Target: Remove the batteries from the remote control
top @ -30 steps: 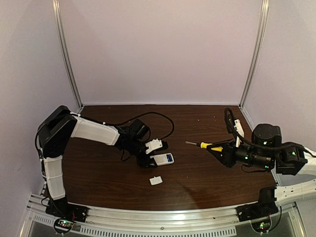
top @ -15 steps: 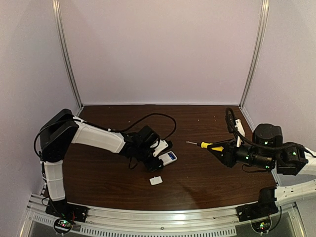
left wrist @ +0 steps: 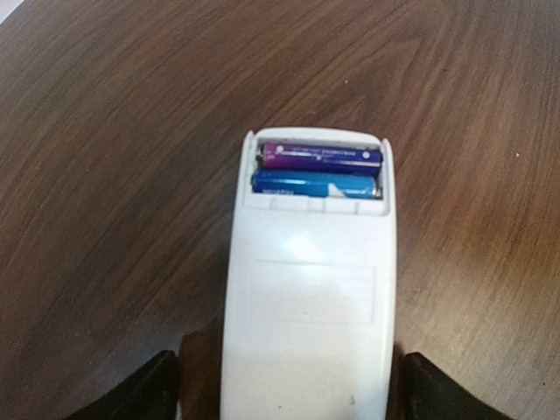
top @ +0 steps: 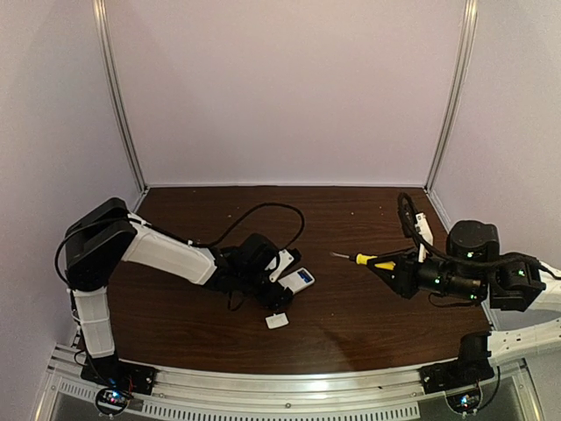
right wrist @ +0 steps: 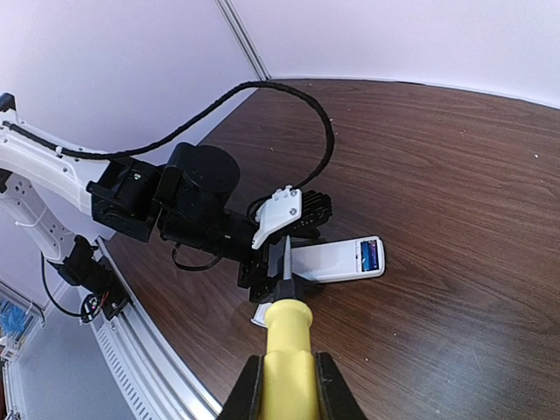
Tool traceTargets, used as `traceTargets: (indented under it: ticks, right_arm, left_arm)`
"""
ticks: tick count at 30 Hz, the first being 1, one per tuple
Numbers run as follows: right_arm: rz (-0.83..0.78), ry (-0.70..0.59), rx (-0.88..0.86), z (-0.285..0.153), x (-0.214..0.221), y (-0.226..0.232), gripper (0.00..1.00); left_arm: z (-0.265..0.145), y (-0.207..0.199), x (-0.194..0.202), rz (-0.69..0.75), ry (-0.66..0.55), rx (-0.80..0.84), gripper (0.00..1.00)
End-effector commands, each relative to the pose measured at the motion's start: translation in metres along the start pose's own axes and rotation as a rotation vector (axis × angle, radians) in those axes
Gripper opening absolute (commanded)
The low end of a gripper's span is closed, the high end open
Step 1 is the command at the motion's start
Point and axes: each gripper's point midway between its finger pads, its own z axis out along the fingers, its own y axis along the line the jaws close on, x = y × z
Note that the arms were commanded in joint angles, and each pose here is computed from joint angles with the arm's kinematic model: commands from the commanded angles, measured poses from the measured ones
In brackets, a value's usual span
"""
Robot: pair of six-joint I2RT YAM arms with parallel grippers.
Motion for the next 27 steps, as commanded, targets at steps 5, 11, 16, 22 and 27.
traceTargets:
  ticks: [5,11,16,22,27]
  right_arm:
    - [-0.021,0.006,-0.002,0.004,0.004,0.000,0.00]
    - [-0.022,0.013,-0.005,0.007,0.006,0.001,0.00]
    - [-0.022,0.014,-0.006,0.007,0.007,0.001,0.00]
    - [-0.025,0.008,-0.005,0.005,0.006,0.000,0.00]
    - [-0.024,0.004,-0.006,0.004,0.005,0.000,0.01]
  left_arm:
    - [-0.019,-0.007,-0.006,0.040,-0.151,0.002,0.97]
    - [-0.025,-0.012,-0.001,0.066,-0.234,0.030,0.95]
    - [-0.028,-0.011,-0.001,0.063,-0.297,0.027,0.96]
    - [-0.034,-0.008,-0.005,0.053,-0.373,0.013,0.97]
    - [-0.029,-0.010,-0.004,0.071,-0.373,0.020,0.97]
